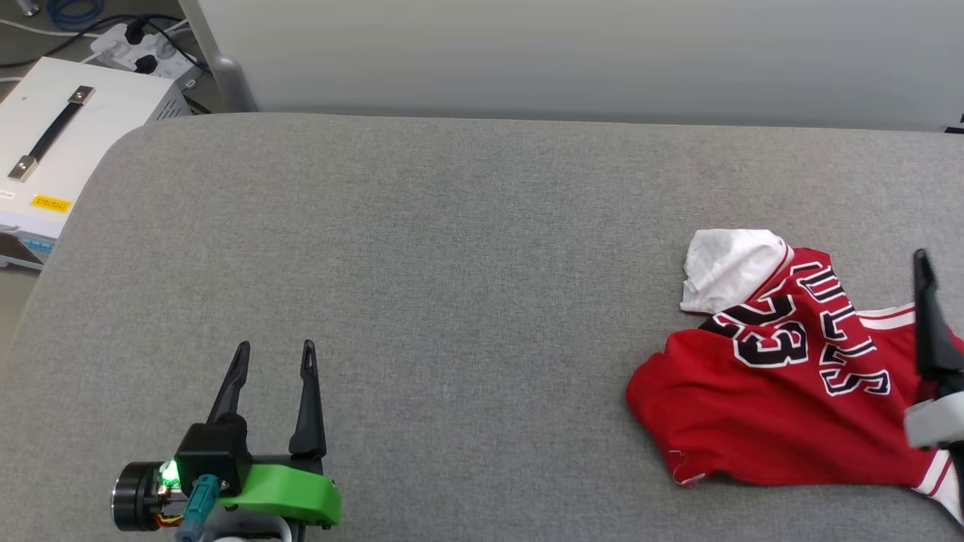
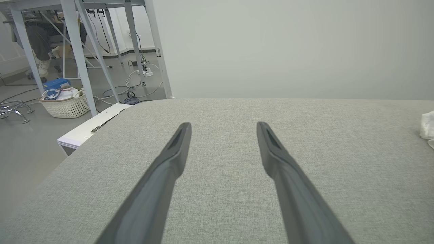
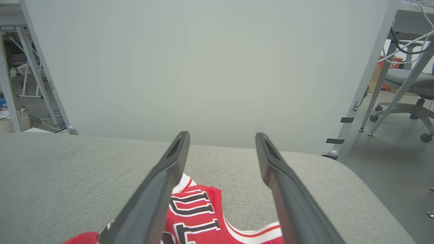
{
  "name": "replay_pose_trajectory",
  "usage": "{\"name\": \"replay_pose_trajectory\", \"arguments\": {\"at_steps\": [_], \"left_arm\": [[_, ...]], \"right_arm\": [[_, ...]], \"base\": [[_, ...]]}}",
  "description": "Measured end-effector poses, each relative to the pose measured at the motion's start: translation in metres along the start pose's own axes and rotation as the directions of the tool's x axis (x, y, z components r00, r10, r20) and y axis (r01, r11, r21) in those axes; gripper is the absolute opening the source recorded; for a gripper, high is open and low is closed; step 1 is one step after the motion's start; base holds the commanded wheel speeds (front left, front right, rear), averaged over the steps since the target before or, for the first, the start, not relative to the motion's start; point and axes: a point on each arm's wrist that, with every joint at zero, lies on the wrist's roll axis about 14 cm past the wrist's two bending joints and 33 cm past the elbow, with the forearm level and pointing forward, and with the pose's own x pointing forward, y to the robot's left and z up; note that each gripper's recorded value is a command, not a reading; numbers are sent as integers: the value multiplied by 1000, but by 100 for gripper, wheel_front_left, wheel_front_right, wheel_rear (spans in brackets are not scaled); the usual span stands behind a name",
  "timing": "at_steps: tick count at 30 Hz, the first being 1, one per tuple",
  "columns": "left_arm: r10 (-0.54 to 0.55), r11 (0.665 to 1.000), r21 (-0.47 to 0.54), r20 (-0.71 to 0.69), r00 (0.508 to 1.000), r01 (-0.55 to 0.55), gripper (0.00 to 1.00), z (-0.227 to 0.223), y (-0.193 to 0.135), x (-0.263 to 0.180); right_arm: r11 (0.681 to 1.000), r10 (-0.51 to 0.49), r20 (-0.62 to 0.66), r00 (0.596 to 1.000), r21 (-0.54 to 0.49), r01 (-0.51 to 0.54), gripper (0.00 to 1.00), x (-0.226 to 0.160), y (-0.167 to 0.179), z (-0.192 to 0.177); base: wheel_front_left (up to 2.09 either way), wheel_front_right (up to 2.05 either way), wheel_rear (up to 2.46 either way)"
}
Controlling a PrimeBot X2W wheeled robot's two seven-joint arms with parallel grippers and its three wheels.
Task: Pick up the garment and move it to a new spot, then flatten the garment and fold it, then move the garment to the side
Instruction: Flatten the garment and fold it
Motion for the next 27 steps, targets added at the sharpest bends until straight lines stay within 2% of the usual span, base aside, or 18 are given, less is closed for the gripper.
{"name": "replay_pose_trajectory", "arguments": {"at_steps": [5, 11, 17, 20, 23, 25, 26, 27], "left_arm": [[-9, 1000, 4, 7, 1000, 9, 100, 2, -2, 2], [-8, 1000, 5, 4, 1000, 8, 100, 1, -1, 3], [-2, 1000, 7, 0, 1000, 2, 100, -1, 1, 8], [-1, 1000, 8, -9, 1000, 1, 100, -4, 1, 11], [-1, 1000, 5, -14, 1000, 1, 100, -7, 1, 15], [4, 1000, 3, -21, 1000, -4, 100, -9, 2, 17], [6, 1000, 2, -23, 1000, -6, 100, -10, 2, 17], [14, 1000, 0, -27, 1000, -14, 100, -11, 3, 18]], "right_arm": [[999, 42, -1, 999, 18, -42, 100, -12, 30, -9], [998, 67, -2, 998, -2, -67, 100, -10, 35, -11], [978, 184, 78, 980, -113, -175, 100, 39, 50, 32], [942, 284, -46, 958, -174, -288, 100, 66, 71, 27], [898, 358, -275, 892, -161, -410, 100, 80, 94, -5], [858, 377, -466, 800, -149, -492, 100, 80, 103, -37], [847, 372, -532, 760, -140, -512, 100, 80, 102, -48], [836, 360, -613, 704, -123, -534, 100, 77, 101, -62]], "base": [[0, 0, 0], [0, 0, 0], [0, 0, 0], [0, 0, 0], [0, 0, 0], [0, 0, 0], [0, 0, 0], [0, 0, 0]]}}
